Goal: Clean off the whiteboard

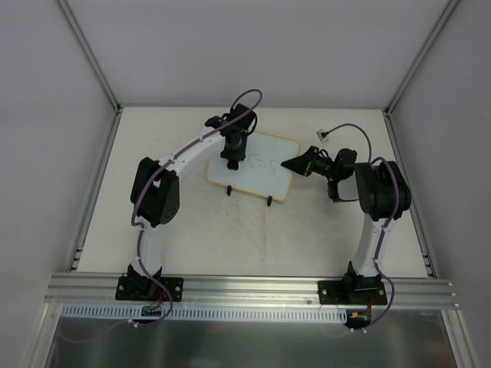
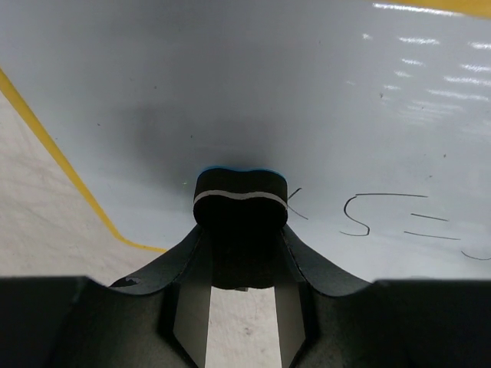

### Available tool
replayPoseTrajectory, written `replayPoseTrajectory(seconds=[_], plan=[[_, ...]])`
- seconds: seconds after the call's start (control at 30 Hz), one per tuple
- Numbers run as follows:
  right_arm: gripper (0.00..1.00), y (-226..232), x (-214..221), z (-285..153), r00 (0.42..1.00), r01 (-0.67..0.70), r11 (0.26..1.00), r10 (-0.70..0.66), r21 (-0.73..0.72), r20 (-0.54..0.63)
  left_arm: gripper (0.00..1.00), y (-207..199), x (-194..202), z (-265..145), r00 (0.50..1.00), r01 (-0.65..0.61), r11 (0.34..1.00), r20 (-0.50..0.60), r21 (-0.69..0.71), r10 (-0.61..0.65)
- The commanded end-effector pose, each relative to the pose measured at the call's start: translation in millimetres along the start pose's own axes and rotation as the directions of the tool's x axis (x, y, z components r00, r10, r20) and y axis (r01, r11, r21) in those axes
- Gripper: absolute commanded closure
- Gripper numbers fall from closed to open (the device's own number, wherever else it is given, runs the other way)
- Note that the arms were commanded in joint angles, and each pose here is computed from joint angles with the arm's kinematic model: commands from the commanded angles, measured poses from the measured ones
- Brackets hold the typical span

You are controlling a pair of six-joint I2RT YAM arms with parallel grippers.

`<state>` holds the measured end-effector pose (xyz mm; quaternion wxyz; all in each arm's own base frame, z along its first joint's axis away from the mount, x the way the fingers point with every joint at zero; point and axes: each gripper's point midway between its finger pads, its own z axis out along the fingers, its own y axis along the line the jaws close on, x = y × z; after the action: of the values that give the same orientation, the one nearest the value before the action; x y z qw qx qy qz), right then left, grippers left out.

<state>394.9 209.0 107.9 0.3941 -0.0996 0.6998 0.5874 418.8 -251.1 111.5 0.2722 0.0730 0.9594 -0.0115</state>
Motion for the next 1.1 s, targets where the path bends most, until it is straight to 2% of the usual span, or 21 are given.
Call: replayPoseTrajectory(seconds=[0.0,0.37,0.53,0.63,1.07], plan=[[1.00,18.4,-9.1,5.8,0.968,0.248,0.966,-0.245,-0.074,0.055,1.00,-5.5,26.1,1.0,0.998,0.008,0.999,-0.062,0.032,-0.006],[1.00,22.4,-8.6,6.4,0.966,0.256,0.963,-0.252,-0.083,0.052,1.00,-5.3,81.3,8.9,0.992,0.004,0.999,-0.125,0.036,0.000],[1.00,22.5,-9.6,5.9,0.965,0.260,0.962,-0.257,-0.081,0.055,1.00,-4.8,93.5,12.9,0.991,0.004,0.999,-0.136,0.049,0.003],[1.00,23.0,-8.9,5.3,0.965,0.262,0.962,-0.258,-0.080,0.055,1.00,-7.0,85.2,14.7,0.993,0.005,0.999,-0.120,0.049,0.001],[1.00,24.6,-6.2,7.0,0.964,0.266,0.960,-0.263,-0.087,0.049,1.00,0.9,-5.0,-2.0,0.998,0.052,0.991,0.038,0.120,-0.057]])
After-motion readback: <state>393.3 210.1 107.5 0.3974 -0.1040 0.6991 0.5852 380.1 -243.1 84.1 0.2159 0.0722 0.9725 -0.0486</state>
